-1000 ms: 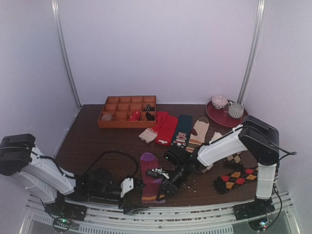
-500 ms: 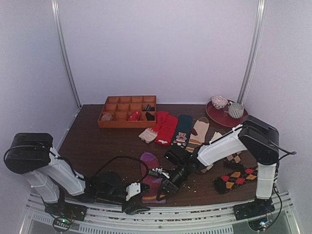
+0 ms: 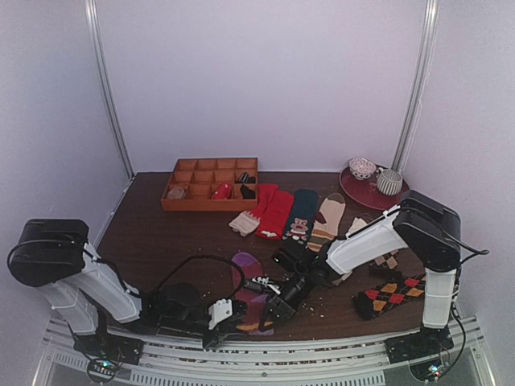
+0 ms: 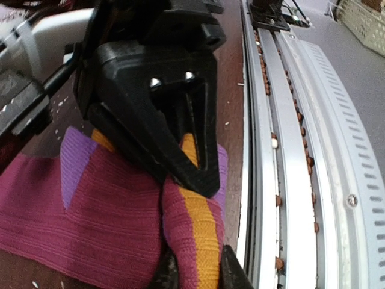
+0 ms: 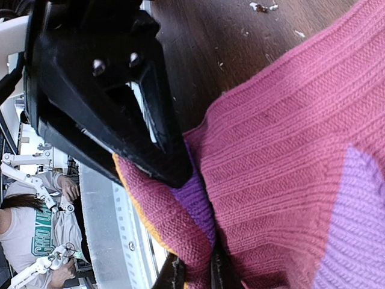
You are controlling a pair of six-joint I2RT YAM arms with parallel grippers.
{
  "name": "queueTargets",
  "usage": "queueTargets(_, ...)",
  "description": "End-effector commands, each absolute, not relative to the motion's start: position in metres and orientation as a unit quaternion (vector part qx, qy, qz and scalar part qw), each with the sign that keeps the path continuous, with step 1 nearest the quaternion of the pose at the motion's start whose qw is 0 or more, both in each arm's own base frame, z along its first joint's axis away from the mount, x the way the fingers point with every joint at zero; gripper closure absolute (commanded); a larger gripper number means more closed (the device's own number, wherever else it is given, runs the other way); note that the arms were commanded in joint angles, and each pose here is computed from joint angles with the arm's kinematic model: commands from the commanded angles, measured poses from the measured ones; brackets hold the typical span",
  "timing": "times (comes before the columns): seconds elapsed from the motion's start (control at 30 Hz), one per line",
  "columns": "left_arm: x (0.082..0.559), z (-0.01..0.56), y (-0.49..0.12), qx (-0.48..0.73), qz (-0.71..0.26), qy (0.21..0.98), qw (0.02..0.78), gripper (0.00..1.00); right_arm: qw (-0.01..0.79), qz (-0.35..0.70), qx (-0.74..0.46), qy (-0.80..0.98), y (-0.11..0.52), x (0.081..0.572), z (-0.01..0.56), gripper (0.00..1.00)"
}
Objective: Roll the socks
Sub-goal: Roll a pair of socks at the center of the board.
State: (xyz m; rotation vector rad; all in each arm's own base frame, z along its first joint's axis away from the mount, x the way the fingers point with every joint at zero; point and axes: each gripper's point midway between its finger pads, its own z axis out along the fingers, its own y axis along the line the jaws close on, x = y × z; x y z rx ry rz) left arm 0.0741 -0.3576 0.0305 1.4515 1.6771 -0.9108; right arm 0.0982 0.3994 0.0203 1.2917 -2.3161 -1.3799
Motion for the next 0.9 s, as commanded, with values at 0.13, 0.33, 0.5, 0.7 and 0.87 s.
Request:
queueTargets(0.13,0.073,0.025,-0.361,0.549,-0.365,0.664,0.351,1.00,0.118,-0.351,0.390,-0.843,0.352,0.093,-0.039,0.91)
queueTargets(0.33,0.072,-0.004,-0.334,0.475,-0.363,0.754,0.271,1.00,-0.068,-0.401,0.436,-0.803,0.379,0.127,0.024,0.70)
queueTargets(0.5,0.061,-0.034,-0.311,0.402,-0.359,0.823,0.178,1.00,-0.280,-0.397,0.481,-0.730,0.377,0.150,0.088,0.61)
queueTargets(0.7,0.056,-0.049,-0.294,0.325,-0.375,0.862,0.104,1.00,-0.399,-0.310,0.598,-0.622,0.375,0.121,0.095,0.52)
queueTargets(0.87,0.052,-0.057,-0.288,0.317,-0.372,0.869,0.071,1.00,-0.405,-0.241,0.686,-0.555,0.385,0.090,0.073,0.43)
